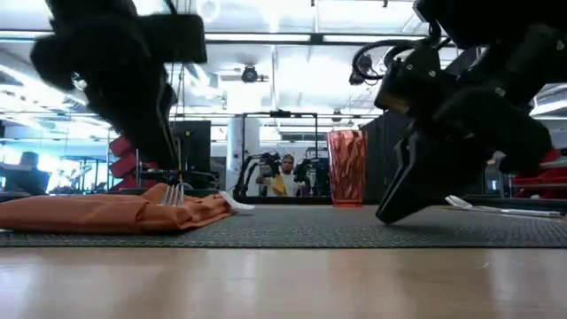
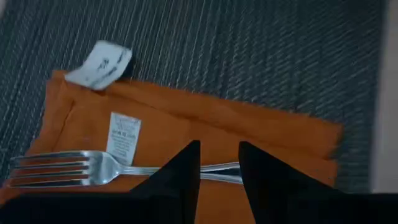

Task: Set table place
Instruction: Put the silver fork on top of the orange table napkin

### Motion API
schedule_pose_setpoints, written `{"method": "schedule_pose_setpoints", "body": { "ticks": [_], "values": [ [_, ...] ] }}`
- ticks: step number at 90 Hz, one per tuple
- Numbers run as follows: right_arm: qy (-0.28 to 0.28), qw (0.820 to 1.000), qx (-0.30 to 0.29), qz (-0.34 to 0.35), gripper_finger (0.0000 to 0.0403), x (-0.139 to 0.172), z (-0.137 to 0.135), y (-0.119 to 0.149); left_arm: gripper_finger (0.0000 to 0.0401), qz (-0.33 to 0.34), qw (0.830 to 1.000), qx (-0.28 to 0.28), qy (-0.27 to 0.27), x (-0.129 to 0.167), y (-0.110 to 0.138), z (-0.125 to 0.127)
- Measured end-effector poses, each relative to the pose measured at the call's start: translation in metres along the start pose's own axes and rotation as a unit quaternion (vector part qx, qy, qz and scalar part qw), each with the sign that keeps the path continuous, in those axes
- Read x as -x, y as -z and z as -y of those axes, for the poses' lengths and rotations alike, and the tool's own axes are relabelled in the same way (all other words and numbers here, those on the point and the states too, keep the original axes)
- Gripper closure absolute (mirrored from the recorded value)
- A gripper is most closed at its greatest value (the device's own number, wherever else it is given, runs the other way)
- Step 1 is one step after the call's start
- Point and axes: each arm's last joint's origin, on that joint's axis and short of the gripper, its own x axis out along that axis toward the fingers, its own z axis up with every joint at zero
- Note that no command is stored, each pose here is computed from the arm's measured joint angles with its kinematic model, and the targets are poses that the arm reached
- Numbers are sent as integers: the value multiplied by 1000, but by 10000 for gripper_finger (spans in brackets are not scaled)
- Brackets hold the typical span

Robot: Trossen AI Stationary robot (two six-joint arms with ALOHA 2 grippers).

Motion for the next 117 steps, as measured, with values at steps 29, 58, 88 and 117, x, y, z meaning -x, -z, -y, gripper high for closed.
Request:
{"method": "schedule_pose_setpoints", "body": {
  "ticks": [29,58,88,117],
  "values": [
    [2,1000,-14,11,339,-1,-1,-2,307,1,1000,-7,11,-21,2,6],
    [7,1000,-23,3,339,-9,-3,5,307,-33,999,-26,14,-31,8,7],
    [10,1000,-15,-3,339,-9,-2,7,307,-85,995,-31,36,-24,13,4],
    [10,1000,-14,-5,339,-9,-2,7,307,-87,995,-35,23,-12,-1,7]
  ]
}}
